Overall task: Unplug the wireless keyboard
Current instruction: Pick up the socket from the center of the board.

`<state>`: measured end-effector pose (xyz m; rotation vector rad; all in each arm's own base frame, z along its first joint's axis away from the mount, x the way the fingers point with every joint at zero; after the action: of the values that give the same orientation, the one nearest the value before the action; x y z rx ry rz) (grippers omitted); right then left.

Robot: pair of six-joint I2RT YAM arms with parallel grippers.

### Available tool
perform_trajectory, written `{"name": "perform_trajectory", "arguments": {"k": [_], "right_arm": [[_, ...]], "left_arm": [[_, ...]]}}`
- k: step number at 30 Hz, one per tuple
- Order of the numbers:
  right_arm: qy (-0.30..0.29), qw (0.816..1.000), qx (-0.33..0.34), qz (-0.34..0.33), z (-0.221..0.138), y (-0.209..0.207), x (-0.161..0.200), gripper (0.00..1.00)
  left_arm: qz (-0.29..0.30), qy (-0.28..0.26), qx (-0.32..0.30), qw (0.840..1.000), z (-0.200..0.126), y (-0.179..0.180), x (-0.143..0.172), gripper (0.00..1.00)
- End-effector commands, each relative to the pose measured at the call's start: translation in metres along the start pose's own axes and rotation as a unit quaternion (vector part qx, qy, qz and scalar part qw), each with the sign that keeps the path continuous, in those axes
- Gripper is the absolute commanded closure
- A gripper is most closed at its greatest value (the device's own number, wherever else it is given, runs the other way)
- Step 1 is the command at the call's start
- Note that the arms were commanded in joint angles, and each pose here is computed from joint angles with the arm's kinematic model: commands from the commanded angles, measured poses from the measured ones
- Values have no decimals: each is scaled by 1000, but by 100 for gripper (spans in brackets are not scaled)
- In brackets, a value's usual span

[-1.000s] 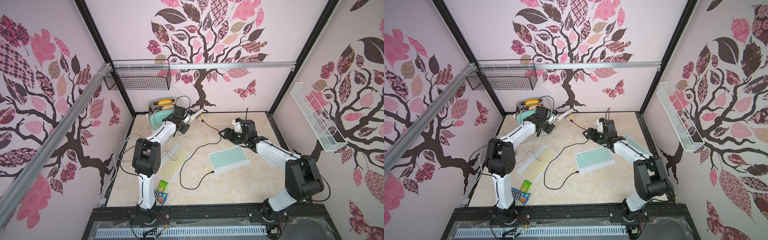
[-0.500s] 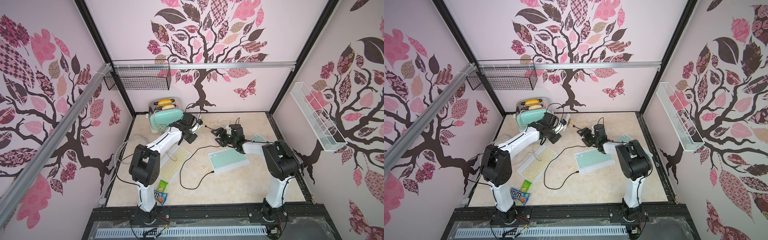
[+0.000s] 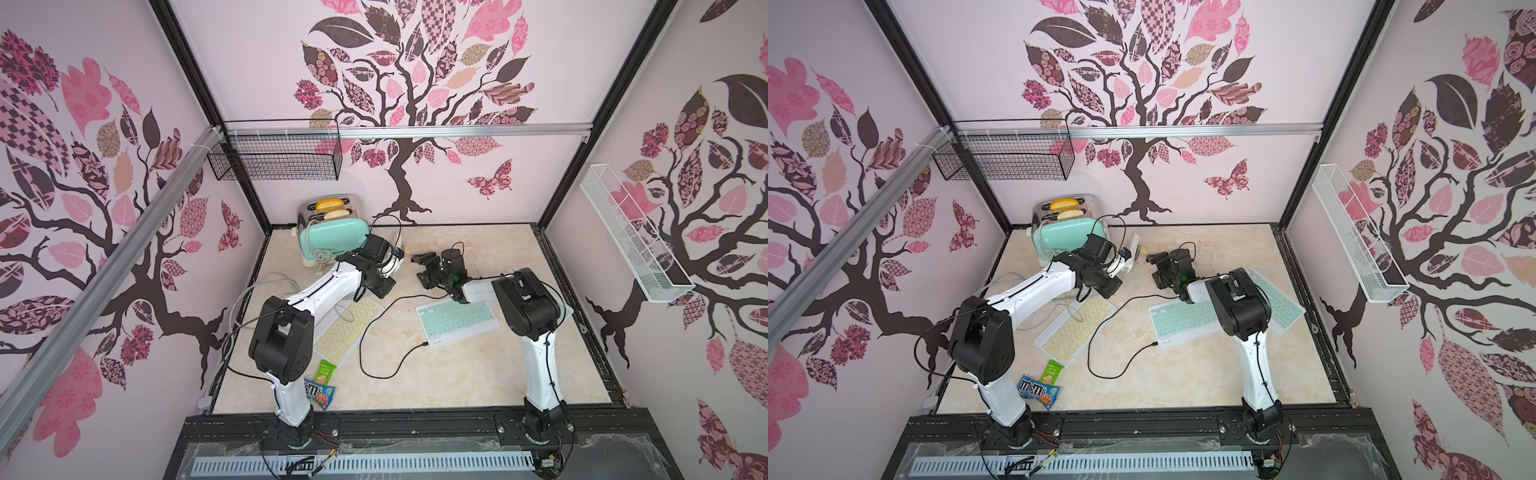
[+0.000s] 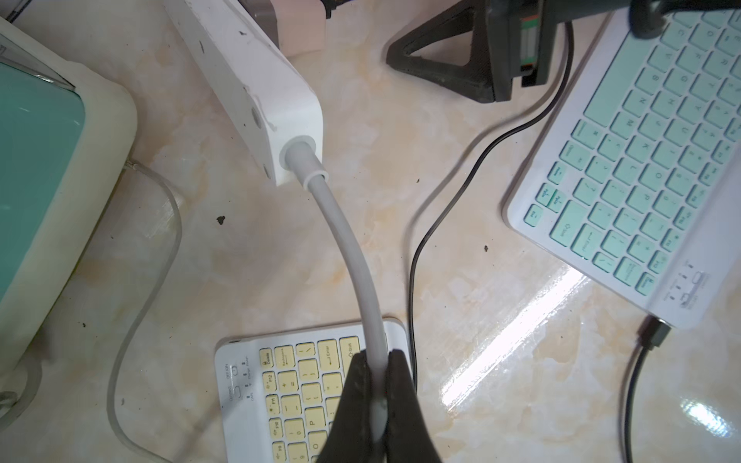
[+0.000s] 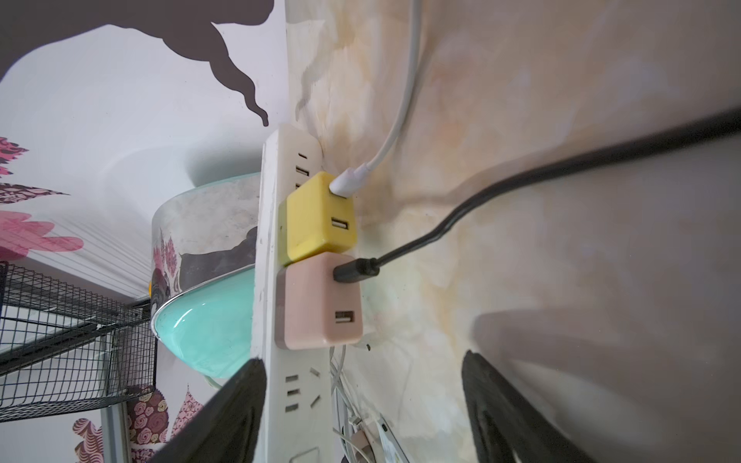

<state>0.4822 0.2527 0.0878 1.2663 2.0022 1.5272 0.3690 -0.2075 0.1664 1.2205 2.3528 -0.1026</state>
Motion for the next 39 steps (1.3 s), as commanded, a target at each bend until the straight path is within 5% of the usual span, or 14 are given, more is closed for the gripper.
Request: {"name": "perform_trajectory", "arguments": {"k": [1, 18, 35, 39], "right_arm": [[-9, 1000, -22, 10, 8, 12, 0, 21], [45, 993, -106, 12, 23, 15, 3, 30], [44, 987, -157, -11, 14, 21, -2, 69], [49, 987, -155, -17, 13, 19, -1, 71]], "left_arm": [[-10, -22, 0, 1000, -11, -3, -12, 100], [-7, -49, 114, 992, -26, -34, -18, 100], [-31, -22, 127, 991, -12, -38, -9, 100], [-38, -17, 129, 991, -8, -39, -4, 100]]}}
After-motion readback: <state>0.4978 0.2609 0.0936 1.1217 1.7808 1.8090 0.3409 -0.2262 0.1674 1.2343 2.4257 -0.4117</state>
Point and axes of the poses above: each gripper's point midway between its finger pads, its own z axis out along the fingers, its own y axis along the line the jaws close on, x = y × z, the point moved 5 cm from there along -z, back along the fingers, and after that the axes turned 10 degrees about z, right-handed, at the moved point
